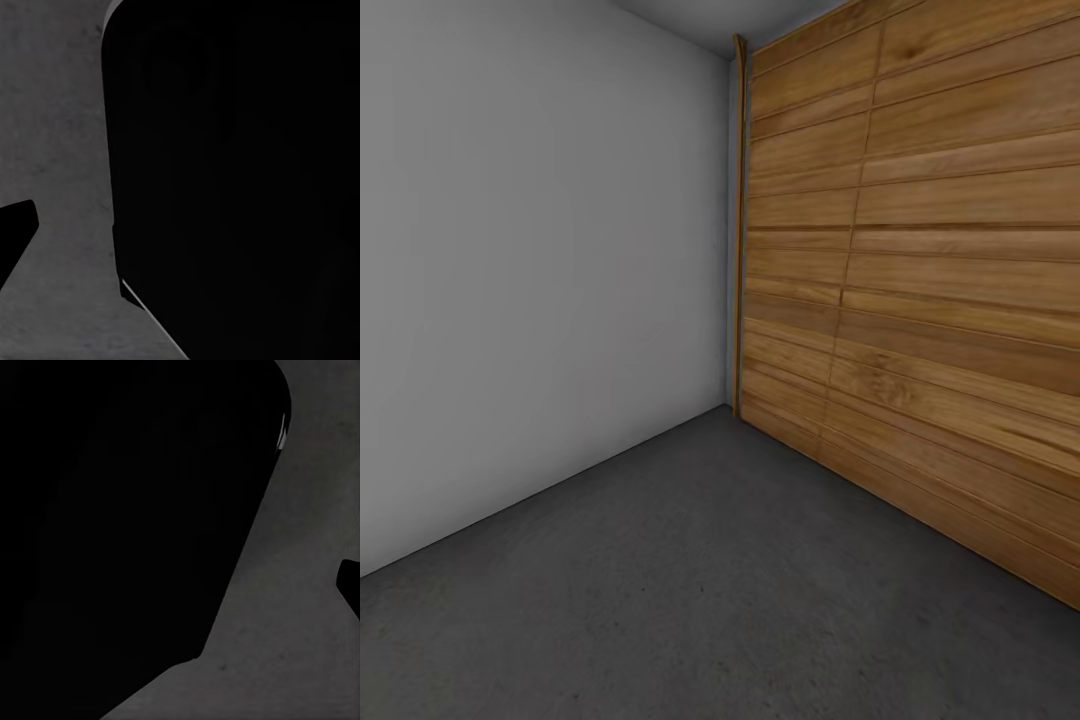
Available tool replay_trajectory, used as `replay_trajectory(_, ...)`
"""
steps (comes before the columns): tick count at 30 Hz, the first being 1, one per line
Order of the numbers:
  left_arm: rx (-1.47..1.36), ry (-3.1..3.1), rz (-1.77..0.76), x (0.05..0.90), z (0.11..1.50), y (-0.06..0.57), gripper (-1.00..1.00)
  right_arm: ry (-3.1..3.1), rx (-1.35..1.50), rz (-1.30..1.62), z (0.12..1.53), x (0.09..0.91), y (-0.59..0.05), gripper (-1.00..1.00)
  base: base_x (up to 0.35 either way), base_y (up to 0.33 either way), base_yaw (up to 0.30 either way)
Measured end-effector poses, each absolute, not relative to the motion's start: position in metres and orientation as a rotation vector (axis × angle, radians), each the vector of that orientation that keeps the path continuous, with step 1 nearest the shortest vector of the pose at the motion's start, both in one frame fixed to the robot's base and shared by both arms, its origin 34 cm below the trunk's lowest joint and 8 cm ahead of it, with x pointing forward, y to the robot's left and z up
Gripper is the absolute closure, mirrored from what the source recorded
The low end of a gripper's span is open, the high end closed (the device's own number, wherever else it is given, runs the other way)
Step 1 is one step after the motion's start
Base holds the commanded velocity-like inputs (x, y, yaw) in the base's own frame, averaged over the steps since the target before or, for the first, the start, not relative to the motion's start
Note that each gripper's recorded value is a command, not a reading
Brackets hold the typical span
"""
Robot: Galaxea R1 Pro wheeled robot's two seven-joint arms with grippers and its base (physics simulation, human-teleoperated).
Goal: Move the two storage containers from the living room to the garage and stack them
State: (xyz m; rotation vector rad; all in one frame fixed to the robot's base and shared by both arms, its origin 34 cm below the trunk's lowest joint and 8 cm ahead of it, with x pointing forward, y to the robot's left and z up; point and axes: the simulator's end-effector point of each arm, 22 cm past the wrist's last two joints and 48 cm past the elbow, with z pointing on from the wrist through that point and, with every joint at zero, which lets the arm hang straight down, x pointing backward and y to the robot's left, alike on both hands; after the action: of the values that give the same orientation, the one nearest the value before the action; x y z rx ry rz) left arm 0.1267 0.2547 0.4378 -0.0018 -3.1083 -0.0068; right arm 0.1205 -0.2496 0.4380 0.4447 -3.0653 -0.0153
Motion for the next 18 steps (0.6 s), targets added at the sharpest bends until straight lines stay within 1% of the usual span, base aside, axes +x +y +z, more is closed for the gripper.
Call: replay_trajectory(18,-0.001,-3.104,-0.007,0.1259,0.4378,0.2547,-1.00,-3.066,0.443,-0.014,0.4380,0.1205,-0.2497,-1.00,0.000,0.000,0.000)
